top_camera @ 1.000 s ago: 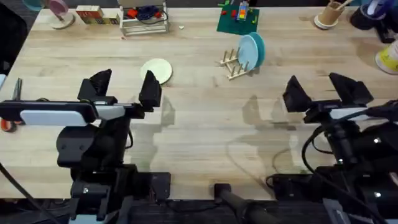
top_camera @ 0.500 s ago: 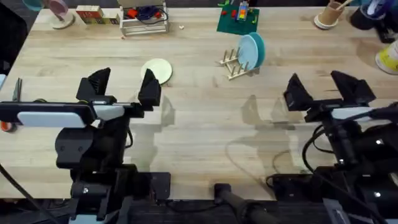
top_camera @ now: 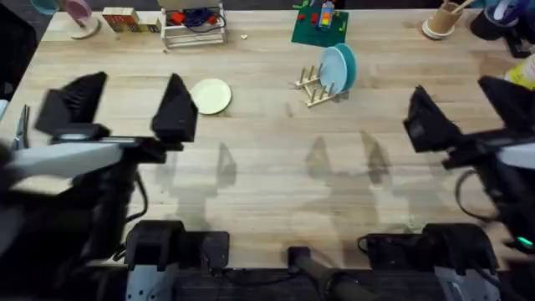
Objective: Pick up the plates from the table one by one and place each into a slot on the dish rack.
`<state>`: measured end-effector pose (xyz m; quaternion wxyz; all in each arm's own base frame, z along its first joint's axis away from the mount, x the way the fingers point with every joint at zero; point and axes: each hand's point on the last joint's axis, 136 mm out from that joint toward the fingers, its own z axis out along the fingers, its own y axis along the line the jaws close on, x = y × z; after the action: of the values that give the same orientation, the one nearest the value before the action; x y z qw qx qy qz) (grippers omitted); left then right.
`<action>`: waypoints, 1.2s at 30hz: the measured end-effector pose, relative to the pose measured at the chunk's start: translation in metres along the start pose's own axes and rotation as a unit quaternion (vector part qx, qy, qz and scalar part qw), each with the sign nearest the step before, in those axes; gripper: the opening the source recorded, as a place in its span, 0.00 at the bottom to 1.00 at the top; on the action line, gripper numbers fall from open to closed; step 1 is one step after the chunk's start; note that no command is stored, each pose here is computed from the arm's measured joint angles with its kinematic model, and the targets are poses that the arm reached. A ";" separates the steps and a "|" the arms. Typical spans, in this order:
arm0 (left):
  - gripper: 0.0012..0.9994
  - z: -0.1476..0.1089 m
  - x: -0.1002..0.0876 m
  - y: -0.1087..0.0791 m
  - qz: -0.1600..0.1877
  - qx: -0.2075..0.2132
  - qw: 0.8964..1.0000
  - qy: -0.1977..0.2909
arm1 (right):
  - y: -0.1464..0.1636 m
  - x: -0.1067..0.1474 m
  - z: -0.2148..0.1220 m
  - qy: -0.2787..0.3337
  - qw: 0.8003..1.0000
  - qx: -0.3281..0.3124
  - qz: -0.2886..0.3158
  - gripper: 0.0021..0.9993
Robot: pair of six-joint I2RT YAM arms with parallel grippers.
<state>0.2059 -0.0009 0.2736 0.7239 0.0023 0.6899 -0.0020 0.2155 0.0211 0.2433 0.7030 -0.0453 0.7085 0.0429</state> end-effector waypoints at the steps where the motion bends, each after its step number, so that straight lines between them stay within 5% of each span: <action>1: 0.99 -0.004 -0.008 0.000 0.000 0.000 1.000 -0.002 | 0.001 -0.004 -0.006 0.011 1.000 0.000 0.001 0.99; 9: 0.99 -0.042 -0.061 0.002 0.000 -0.006 1.000 0.029 | 0.005 -0.067 -0.061 0.033 0.999 0.008 0.004 0.99; 19: 0.99 -0.028 -0.079 0.002 -0.001 -0.007 0.984 0.179 | -0.001 -0.080 -0.062 0.177 0.984 0.023 0.018 0.99; 36: 0.99 0.021 -0.077 0.003 -0.001 -0.006 0.901 0.434 | -0.008 -0.072 -0.015 0.429 0.902 0.022 0.039 0.99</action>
<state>0.2228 0.0016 0.3511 0.3531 -0.0025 0.9356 0.0026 0.2018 0.0112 0.3156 0.3298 -0.0162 0.9434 0.0310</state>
